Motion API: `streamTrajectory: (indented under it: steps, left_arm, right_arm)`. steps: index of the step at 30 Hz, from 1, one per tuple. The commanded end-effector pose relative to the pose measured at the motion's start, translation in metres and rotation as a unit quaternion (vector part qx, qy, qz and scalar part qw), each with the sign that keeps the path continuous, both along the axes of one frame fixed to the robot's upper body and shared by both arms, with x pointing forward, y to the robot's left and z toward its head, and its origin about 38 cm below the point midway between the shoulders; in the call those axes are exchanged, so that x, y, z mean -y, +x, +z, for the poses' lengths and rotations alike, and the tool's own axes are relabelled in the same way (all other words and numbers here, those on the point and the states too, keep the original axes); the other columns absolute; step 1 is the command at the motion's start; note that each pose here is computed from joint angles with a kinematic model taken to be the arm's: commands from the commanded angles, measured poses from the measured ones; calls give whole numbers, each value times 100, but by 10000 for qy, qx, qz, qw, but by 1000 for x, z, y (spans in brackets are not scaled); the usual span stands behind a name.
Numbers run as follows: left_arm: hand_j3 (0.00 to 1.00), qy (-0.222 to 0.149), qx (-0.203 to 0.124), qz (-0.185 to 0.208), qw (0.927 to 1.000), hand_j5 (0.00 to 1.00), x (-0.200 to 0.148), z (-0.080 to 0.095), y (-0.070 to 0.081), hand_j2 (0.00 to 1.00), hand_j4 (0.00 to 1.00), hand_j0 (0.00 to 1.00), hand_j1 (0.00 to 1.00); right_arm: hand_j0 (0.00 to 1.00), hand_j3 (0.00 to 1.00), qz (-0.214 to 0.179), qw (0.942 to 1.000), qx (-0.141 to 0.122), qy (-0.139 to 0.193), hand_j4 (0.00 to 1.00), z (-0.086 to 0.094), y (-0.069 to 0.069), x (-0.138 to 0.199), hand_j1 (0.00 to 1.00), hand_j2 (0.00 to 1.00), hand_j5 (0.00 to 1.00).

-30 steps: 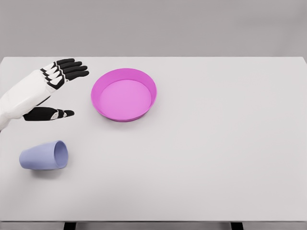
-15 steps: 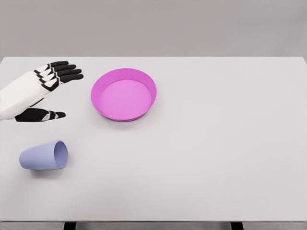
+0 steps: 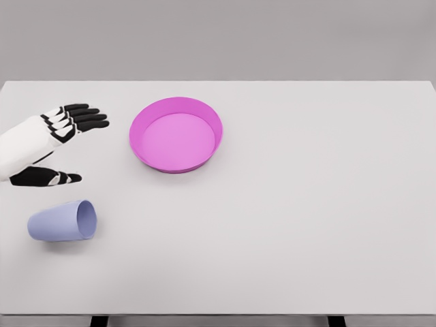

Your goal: Flip the cup with left arm and place it on the plate

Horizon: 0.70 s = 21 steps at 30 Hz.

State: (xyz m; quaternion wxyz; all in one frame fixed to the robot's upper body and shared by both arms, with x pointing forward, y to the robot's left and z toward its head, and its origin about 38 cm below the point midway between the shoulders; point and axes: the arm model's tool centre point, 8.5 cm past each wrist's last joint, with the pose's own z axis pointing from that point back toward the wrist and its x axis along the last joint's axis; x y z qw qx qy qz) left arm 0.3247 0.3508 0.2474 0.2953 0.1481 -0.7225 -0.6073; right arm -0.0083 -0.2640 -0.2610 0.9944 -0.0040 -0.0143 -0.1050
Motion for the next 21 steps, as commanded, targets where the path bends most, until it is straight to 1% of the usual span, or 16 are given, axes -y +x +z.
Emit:
streamTrajectory:
  steps: [1,2,3,4,5,8,12,15,18,20,21]
  left_arm:
    - [100,-136,-280,54,9995,100,-5,-1,-3,100,100,100,100]
    - [100,-199,-382,81,9990,100,-7,-2,-3,100,100,100,100]
    - [100,-235,-401,92,9989,100,-8,-1,-3,100,100,100,100]
    - [100,-267,-518,126,9982,100,-11,-1,-5,100,100,100,100]
    - [100,-257,-577,128,9979,100,-11,-3,-6,100,100,100,100]
    - [100,-165,-1009,193,9946,100,-19,-14,-14,100,100,100,100]
    - [100,34,-1344,263,9906,100,-28,-27,-25,100,100,100,100]
    - [100,-46,-1407,300,9896,100,-29,-28,-26,100,100,100,100]
    - [100,37,-1749,450,9836,100,-41,-30,-33,100,100,100,100]
    - [100,72,-1837,479,9818,100,-44,-33,-36,100,100,100,100]
    - [100,122,-1949,535,9793,100,-49,-34,-39,100,100,100,100]
  right_arm:
    - [100,100,3,10000,0,1,100,0,0,0,100,100,100]
    - [100,100,-5,10000,1,0,100,0,0,0,100,100,100]
    - [100,100,-5,10000,1,1,100,0,0,0,100,100,100]
    - [100,100,-5,10000,1,1,100,0,0,0,100,100,100]
    - [100,100,3,10000,0,1,100,0,0,0,100,100,100]
    - [100,100,-5,10000,1,1,100,0,0,0,100,100,100]
    - [100,100,3,10000,0,1,100,0,0,0,100,100,100]
    - [100,100,3,10000,0,1,100,0,0,0,100,100,100]
    - [100,100,3,10000,0,1,100,0,0,0,100,100,100]
    - [100,100,3,10000,0,1,100,0,0,0,100,100,100]
    - [100,100,3,10000,0,1,100,0,0,0,100,100,100]
